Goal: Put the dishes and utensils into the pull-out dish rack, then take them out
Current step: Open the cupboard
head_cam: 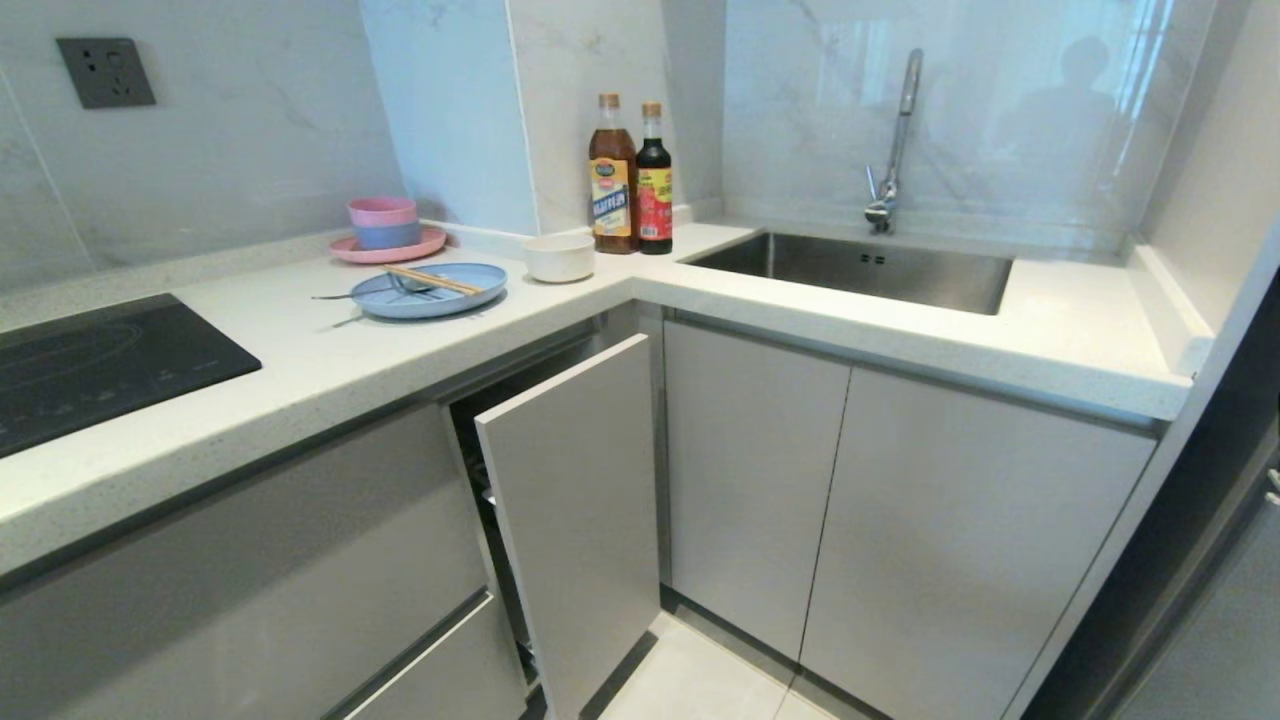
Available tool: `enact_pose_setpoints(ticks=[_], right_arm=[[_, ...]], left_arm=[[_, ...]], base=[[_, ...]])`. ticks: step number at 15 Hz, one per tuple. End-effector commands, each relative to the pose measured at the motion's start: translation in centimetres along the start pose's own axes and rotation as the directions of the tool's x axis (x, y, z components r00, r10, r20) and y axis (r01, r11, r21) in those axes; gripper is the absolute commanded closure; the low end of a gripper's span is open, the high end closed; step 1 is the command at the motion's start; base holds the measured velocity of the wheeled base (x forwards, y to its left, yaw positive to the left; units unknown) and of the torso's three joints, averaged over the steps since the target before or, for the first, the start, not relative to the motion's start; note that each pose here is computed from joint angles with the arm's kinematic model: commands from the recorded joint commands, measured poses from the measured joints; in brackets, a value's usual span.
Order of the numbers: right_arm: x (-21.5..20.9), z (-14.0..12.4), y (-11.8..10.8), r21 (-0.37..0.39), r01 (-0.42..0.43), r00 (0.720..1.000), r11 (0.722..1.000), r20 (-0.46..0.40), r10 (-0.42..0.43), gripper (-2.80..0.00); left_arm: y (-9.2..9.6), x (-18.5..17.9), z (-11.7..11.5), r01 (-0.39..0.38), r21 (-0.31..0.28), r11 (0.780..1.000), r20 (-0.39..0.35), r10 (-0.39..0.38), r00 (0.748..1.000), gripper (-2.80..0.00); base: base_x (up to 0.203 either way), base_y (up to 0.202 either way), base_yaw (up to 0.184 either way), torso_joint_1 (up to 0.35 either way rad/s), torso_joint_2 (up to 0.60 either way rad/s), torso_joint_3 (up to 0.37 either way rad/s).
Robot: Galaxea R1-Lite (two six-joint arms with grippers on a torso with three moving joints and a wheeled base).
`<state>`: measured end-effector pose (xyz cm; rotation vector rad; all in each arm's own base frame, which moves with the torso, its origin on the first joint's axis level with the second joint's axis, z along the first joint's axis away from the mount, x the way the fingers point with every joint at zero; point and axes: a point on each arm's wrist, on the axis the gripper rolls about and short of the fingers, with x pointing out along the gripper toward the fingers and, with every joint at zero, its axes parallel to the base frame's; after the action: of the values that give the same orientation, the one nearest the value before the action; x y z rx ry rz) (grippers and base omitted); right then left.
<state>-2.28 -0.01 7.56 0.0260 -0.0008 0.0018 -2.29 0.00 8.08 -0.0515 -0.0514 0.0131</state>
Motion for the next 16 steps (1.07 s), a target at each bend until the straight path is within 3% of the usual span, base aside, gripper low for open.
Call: enact_pose_setpoints(ticks=[1,9,12,14,16], right_arm=[[0.0,0.0,0.0,0.000,-0.001,1.000,1.000,0.000,0.001,0.00],[0.0,0.0,0.0,0.000,0.000,1.000,1.000,-0.001,0.000,0.00],[0.0,0.0,0.0,0.000,-0.001,1.000,1.000,-0.002,0.001,0.00],[0.0,0.0,0.0,0.000,-0.001,1.000,1.000,-0.001,0.001,0.00],[0.0,0.0,0.0,0.000,-0.001,1.000,1.000,-0.001,0.001,0.00]], left_arm=[[0.0,0.1,-0.6,-0.002,0.000,1.000,-0.020,0.002,1.000,0.00],[0.0,0.1,-0.6,-0.002,0.003,1.000,-0.017,0.002,1.000,0.00],[0.0,0.0,0.0,0.001,0.034,0.999,-0.005,-0.001,1.000,0.00],[-0.2,-0.8,3.0,0.004,0.036,0.999,0.084,-0.007,0.996,0.00],[-0.4,-2.0,8.2,0.006,0.037,0.999,0.167,-0.012,0.986,0.00]], base=[[0.000,0.000,0.000,0.000,0.00,0.000],[0.000,0.000,0.000,0.000,0.00,0.000],[0.000,0.000,0.000,0.000,0.00,0.000],[0.000,0.000,0.000,0.000,0.00,0.000],[0.000,0.000,0.000,0.000,0.00,0.000]])
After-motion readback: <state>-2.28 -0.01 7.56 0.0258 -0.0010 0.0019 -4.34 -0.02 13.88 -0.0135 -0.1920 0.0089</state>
